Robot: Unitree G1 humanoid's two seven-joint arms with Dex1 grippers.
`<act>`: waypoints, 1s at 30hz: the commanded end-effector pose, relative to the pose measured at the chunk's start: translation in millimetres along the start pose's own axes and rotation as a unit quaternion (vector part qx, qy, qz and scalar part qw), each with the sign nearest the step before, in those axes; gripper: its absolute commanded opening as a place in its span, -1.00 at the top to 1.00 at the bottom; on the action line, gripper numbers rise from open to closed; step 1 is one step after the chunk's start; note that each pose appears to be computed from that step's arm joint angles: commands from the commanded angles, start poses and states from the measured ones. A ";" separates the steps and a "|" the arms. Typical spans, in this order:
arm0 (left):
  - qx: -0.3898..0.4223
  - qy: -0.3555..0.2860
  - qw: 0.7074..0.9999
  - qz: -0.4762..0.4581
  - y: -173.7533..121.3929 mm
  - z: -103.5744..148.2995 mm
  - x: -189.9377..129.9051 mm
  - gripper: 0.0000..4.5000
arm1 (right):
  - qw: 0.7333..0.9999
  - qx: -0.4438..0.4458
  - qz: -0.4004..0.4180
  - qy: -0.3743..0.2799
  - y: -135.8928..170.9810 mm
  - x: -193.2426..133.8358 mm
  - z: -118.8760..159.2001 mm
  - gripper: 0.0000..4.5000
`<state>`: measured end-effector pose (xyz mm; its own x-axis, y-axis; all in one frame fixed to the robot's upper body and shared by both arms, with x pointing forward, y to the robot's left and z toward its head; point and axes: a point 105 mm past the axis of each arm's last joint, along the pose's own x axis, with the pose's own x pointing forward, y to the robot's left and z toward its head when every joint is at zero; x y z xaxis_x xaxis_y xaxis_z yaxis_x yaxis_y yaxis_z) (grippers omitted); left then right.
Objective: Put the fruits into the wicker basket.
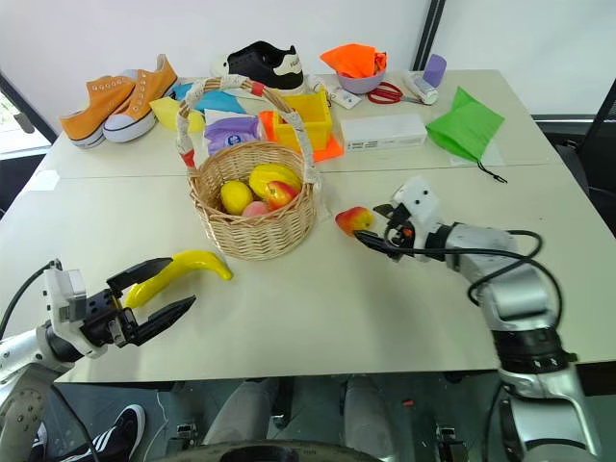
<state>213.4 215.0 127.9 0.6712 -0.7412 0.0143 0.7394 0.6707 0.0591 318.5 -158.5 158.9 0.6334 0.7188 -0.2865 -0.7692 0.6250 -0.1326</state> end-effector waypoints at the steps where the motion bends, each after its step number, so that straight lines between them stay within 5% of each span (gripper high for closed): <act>1: 0.018 -0.011 1.000 0.009 3.5 6.0 -2.2 -1.00 | 0.999 -0.029 -0.037 -0.012 -10.3 2.7 9.7 -0.60; 8: 0.021 -0.011 1.000 0.007 4.4 7.7 0.4 -1.00 | 0.997 -0.029 -0.067 -0.039 -17.6 18.5 9.5 -0.60; 10: 0.018 -0.010 1.000 0.008 5.2 7.6 -0.9 -1.00 | 0.997 -0.029 -0.052 -0.039 -12.9 21.2 10.1 -0.99; 28: 0.011 -0.006 1.000 0.000 -0.4 9.5 -3.3 -1.00 | 0.998 -0.021 -0.054 0.029 -23.7 57.6 -24.7 -0.99; 30: 0.010 -0.006 1.000 0.001 -0.9 9.8 -3.9 -1.00 | 0.998 -0.011 -0.053 0.029 -23.6 59.2 -24.2 -0.61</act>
<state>211.6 215.8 125.8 0.6723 -0.7403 0.0066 0.7395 0.6719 0.0405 368.6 -142.3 107.2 0.7011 0.6128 -0.3646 -0.6983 0.6936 -0.1769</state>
